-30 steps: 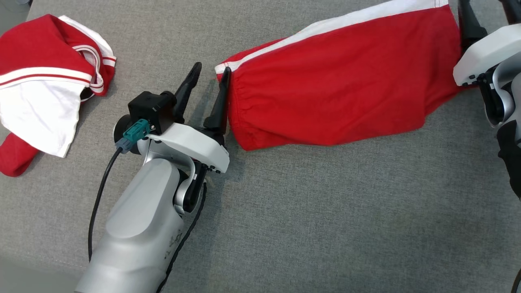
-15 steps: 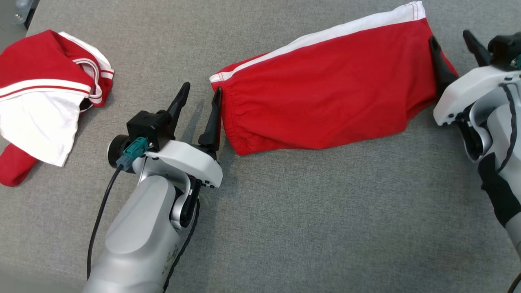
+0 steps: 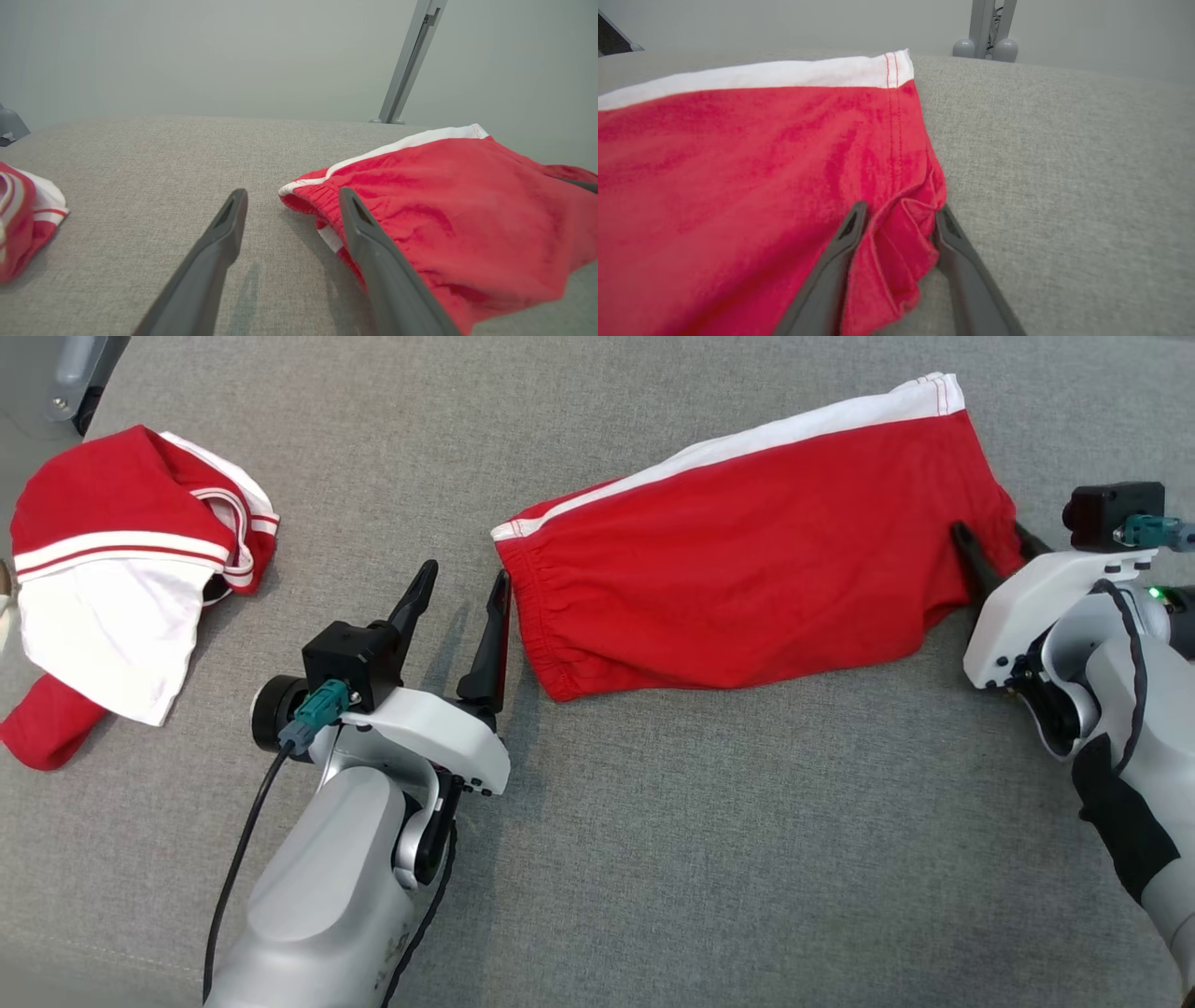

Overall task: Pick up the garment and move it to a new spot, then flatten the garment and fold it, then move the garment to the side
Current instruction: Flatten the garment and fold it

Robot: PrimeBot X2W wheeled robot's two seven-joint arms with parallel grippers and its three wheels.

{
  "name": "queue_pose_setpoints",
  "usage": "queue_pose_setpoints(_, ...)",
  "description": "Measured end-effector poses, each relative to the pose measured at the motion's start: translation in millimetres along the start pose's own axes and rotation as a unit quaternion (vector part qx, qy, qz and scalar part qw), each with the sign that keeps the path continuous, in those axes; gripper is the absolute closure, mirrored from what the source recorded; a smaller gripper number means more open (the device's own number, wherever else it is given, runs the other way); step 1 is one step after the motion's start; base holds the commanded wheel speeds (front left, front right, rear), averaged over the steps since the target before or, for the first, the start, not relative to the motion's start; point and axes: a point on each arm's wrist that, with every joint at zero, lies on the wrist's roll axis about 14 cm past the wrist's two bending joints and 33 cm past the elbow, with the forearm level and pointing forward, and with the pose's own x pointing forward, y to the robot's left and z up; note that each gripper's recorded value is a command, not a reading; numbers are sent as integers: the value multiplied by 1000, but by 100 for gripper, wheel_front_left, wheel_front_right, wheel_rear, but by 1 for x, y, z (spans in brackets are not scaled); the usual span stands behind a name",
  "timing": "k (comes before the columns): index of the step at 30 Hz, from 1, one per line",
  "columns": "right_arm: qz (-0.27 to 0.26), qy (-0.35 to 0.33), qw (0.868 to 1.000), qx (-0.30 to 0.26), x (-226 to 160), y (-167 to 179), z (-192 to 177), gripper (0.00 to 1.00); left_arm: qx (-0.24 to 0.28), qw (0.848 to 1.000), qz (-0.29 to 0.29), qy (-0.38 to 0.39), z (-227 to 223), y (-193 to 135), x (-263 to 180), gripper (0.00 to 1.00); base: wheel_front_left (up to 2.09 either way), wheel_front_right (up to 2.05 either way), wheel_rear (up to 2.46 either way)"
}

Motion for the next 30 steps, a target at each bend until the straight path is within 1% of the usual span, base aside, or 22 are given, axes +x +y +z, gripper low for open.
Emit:
queue_pose_setpoints(2,0,1,1000,2,-3,1,-1,100,2,1000,1,0,1,0,-2,0,0,0,0)
queue_pose_setpoints(6,-4,-22,1000,16,-12,3,4,100,5,1000,4,7,-4,0,-9,0,0,0,0)
queue_pose_setpoints(10,-10,-60,997,47,-29,7,15,100,12,1000,7,11,-6,0,-20,0,0,0,0)
queue_pose_setpoints(16,-22,-73,994,79,-62,10,5,100,12,1000,10,17,-12,-1,-38,0,0,0,0)
queue_pose_setpoints(26,-64,-83,988,116,-118,-5,-17,100,10,1000,0,23,-22,-9,-70,0,0,0,0)
queue_pose_setpoints(30,-80,-108,984,120,-132,-19,-6,100,7,1000,-8,24,-25,-14,-79,0,0,0,0)
